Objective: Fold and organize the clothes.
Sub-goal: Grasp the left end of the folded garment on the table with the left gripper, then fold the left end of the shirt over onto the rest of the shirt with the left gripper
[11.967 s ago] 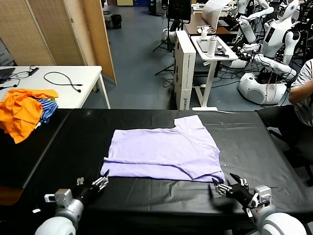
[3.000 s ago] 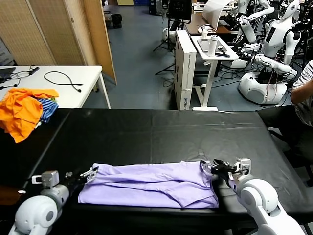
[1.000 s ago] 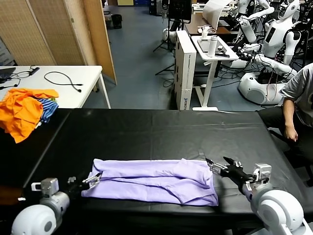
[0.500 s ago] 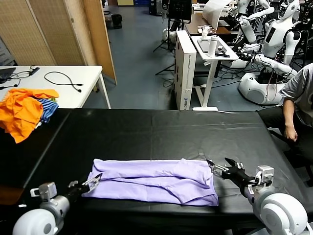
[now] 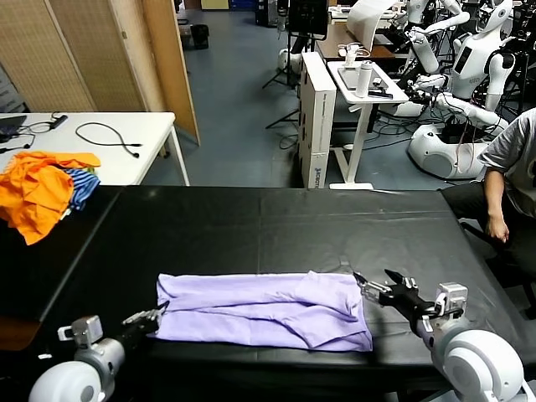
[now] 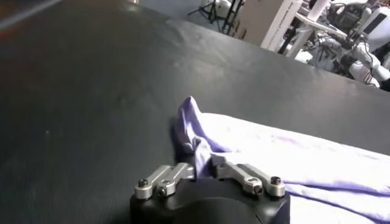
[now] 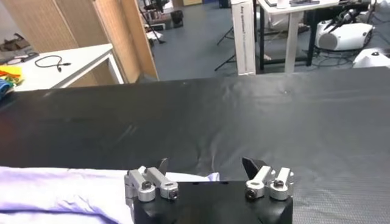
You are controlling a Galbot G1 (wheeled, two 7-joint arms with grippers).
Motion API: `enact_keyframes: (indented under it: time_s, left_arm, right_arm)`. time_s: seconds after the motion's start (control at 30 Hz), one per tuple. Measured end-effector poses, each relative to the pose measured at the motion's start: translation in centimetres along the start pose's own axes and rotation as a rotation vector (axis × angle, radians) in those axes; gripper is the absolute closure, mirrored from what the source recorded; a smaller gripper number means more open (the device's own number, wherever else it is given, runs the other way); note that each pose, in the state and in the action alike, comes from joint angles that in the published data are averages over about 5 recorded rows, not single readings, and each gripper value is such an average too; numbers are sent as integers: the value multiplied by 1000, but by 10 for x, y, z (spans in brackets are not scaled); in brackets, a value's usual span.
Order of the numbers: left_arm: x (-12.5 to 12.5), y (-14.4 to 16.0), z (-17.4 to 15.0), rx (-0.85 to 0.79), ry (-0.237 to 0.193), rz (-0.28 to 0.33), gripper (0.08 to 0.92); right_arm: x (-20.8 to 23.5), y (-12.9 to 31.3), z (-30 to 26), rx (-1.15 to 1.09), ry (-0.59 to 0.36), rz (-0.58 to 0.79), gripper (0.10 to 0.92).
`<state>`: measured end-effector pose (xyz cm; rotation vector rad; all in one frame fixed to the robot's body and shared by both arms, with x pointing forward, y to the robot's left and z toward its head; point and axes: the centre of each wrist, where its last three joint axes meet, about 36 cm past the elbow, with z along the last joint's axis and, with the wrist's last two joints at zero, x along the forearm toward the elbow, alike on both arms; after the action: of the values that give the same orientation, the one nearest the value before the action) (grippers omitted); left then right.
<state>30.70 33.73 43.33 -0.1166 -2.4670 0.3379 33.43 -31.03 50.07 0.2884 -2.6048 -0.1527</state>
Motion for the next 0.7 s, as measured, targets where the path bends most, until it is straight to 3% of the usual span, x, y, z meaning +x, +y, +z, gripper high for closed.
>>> enact_keyframes:
  time_s: [0.2, 0.53, 0.7]
  left_arm:
    - [9, 8, -8, -143, -57, -81, 812]
    - [47, 65, -54, -475, -156, -350, 812]
    - [58, 53, -67, -472, -188, -349, 812]
  right_arm:
    - [0, -2, 1, -10, -5, 7, 115]
    - [3, 7, 8, -41, -55, -31, 115]
    - [10, 6, 14, -23, -119, -45, 115]
